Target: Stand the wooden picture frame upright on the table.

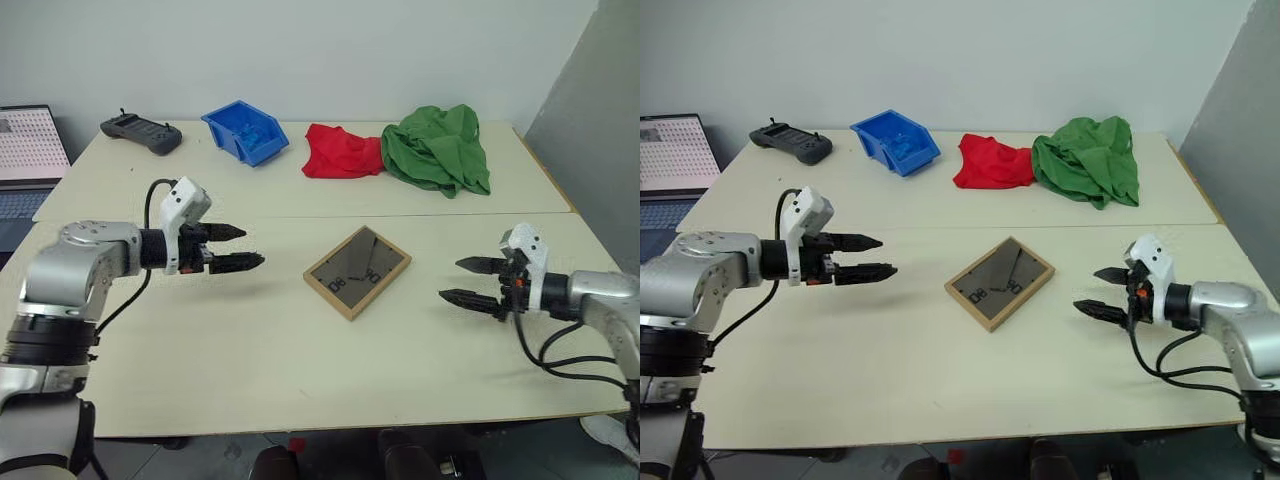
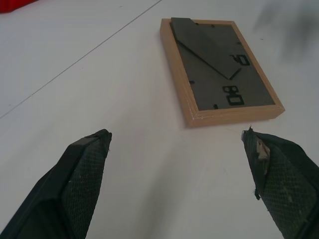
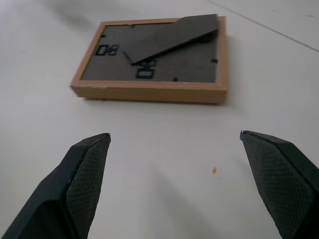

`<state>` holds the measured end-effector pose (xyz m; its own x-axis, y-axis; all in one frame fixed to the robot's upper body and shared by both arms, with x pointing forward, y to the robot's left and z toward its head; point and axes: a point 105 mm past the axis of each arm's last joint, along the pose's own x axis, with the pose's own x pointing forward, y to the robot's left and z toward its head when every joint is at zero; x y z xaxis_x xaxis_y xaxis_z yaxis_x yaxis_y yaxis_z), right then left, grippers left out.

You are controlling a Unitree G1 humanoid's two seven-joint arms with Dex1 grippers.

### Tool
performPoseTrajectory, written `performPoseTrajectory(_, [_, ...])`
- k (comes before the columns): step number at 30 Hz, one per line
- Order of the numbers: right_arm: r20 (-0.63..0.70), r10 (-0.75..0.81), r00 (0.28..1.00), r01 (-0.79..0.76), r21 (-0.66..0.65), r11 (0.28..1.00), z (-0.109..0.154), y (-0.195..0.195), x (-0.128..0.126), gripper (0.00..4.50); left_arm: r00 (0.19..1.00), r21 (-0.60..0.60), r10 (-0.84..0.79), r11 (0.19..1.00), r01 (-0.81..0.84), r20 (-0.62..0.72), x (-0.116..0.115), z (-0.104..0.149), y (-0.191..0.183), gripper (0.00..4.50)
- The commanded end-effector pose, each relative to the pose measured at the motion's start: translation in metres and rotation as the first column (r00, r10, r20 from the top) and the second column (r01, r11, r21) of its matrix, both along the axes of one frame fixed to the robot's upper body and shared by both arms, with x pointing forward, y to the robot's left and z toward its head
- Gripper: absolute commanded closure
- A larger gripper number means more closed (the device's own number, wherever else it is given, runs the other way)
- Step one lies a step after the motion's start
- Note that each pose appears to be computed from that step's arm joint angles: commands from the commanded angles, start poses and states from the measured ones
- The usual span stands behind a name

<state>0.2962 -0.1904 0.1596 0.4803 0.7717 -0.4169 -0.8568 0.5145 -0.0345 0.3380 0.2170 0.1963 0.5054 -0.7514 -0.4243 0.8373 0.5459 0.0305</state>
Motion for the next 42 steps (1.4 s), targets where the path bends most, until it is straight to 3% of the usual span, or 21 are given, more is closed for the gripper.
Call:
performPoseTrajectory(1, [0.026,0.036,0.999,-0.037,0.012,0.999,0.013,0.004,0.002,0.06,0.997,0.054,-0.024,0.998,0.020,0.070,0.005,0.011,0.002,0.00])
performPoseTrajectory(9, [0.092,-0.063,0.994,0.063,-0.004,0.998,0.007,0.002,0.014,0.06,0.992,0.029,0.042,0.999,-0.046,0.116,0.021,0.004,-0.003,0.00])
performPoseTrajectory(15, [0.102,-0.229,0.968,0.232,-0.017,0.972,-0.022,0.008,0.024,1.15,0.972,0.023,0.153,0.987,-0.160,0.181,0.056,-0.027,-0.020,1.04])
performPoseTrajectory(19, [0.127,-0.302,0.945,0.311,-0.063,0.948,-0.040,0.012,0.032,2.09,0.953,0.022,0.198,0.978,-0.209,0.229,0.077,-0.043,-0.043,1.89])
performPoseTrajectory(23, [0.154,-0.361,0.920,0.375,-0.073,0.924,-0.049,0.019,0.042,3.20,0.954,0.008,0.181,0.982,-0.188,0.238,0.083,-0.055,-0.066,2.92])
performPoseTrajectory(27, [0.191,-0.413,0.890,0.426,-0.029,0.904,-0.046,0.035,0.059,4.25,0.963,-0.006,0.128,0.991,-0.130,0.236,0.077,-0.060,-0.086,3.90])
performPoseTrajectory(28, [0.195,-0.415,0.889,0.427,-0.023,0.904,-0.045,0.040,0.063,4.31,0.967,-0.010,0.117,0.993,-0.117,0.227,0.074,-0.062,-0.089,3.95])
performPoseTrajectory(30, [0.199,-0.416,0.887,0.428,-0.020,0.903,-0.045,0.045,0.067,4.50,0.971,-0.016,0.104,0.995,-0.103,0.213,0.070,-0.065,-0.093,4.46])
performPoseTrajectory(34, [0.177,-0.362,0.915,0.366,0.007,0.930,-0.046,0.071,0.073,4.50,0.985,0.015,0.003,1.000,-0.006,0.171,0.045,-0.079,-0.109,4.46])
performPoseTrajectory(42, [0.179,-0.274,0.945,0.274,0.026,0.961,-0.042,0.091,0.071,4.50,0.993,-0.002,-0.072,0.997,0.072,0.094,0.000,-0.080,-0.119,4.46])
